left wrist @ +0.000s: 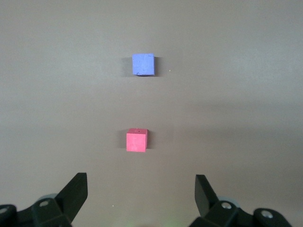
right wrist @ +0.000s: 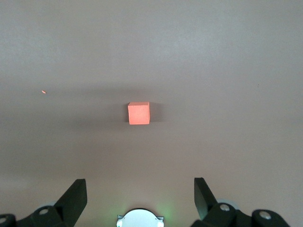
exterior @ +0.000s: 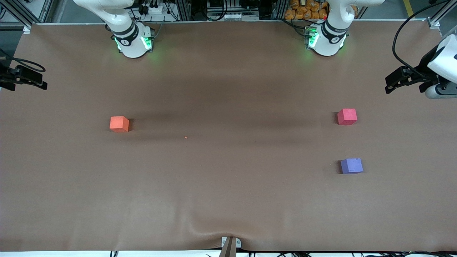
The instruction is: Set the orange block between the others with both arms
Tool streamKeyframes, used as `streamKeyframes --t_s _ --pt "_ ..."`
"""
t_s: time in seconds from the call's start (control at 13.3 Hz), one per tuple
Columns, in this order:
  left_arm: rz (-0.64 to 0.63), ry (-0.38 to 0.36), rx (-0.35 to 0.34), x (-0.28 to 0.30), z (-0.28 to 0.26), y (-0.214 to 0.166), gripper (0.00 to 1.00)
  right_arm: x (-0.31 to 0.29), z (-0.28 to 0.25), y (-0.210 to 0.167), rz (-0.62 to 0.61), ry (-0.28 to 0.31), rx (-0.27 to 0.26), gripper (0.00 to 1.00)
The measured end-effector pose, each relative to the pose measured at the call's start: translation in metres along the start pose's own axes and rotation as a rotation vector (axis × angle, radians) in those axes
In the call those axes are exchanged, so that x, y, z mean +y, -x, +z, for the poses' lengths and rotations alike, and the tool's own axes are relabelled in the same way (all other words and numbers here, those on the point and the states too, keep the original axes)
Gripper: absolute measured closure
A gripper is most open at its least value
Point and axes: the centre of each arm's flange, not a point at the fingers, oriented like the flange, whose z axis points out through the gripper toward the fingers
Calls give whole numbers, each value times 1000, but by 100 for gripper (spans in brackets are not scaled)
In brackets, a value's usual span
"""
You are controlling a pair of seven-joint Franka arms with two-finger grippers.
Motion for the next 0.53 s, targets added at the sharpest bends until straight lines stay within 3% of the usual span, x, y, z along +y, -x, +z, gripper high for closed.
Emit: streamKeyframes --t_s 0.53 --pt "1 18 29 2 -5 -2 0 0 0 0 0 0 0 0"
